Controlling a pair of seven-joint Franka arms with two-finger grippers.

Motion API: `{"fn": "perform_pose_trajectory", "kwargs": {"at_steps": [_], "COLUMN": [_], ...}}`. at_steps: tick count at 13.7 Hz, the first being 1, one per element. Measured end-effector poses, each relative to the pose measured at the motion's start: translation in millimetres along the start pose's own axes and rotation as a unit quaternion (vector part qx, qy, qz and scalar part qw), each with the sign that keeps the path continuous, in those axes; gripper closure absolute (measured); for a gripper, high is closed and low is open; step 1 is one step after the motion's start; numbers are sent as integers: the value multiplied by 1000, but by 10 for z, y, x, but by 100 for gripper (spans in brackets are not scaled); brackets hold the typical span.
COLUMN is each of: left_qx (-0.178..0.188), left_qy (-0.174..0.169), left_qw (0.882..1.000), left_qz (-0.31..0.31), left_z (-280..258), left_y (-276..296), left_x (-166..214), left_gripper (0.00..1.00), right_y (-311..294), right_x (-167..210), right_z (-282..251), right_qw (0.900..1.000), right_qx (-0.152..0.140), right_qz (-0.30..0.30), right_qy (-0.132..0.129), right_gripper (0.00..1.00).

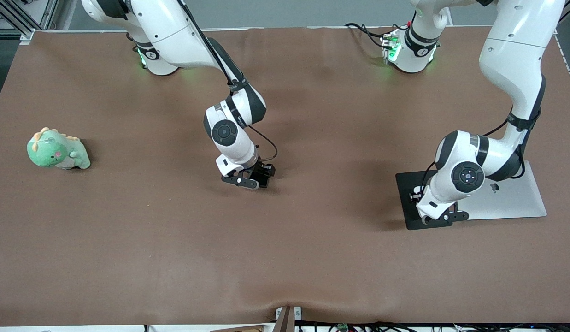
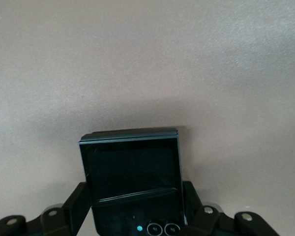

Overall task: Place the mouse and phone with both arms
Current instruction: 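Lower the mouse onto the pad while the right gripper grasps the phone, then release the mouse and lift the left gripper while the right gripper carries the phone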

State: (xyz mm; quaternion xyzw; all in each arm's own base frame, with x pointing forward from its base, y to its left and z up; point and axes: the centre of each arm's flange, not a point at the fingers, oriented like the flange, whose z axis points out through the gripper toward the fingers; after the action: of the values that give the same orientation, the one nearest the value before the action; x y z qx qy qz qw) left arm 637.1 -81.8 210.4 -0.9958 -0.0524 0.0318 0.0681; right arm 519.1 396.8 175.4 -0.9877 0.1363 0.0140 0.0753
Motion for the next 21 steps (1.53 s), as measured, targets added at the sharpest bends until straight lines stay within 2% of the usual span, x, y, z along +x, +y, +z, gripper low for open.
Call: {"fn": "perform_pose_trajectory", "kwargs": {"at_steps": [2,6,8,10,12,14,15,21], "left_qx": [-2,-9,-10,-11,-12,-14,-15,-15], "left_qy": [0,-2,-3,-4,-2,4,11,32], "left_qw": [1000,1000,1000,1000,1000,1000,1000,999], "left_qz": [-3,0,11,19,20,20,20,16], "left_z": [95,239,297,316,306,239,162,-721], "left_y": [-57,-6,11,11,14,30,41,105], "left_x": [22,15,9,9,16,47,71,43], "left_gripper": [38,38,38,38,24,4,0,0], "right_y": [25,135,289,550,907,1320,1544,2988], "right_x": [30,200,363,526,599,665,714,1121], "right_z": [-13,-174,-364,-557,-627,-664,-692,-879], "right_qw": [1000,997,995,995,994,992,991,985], "right_qx": [-13,-56,-61,-57,-58,-56,-53,-18], "right_qz": [2,10,8,-4,-20,-43,-55,-122], "right_qy": [-14,-61,-75,-83,-94,-106,-112,-124], "right_gripper": [19,19,19,19,19,19,19,19]}}
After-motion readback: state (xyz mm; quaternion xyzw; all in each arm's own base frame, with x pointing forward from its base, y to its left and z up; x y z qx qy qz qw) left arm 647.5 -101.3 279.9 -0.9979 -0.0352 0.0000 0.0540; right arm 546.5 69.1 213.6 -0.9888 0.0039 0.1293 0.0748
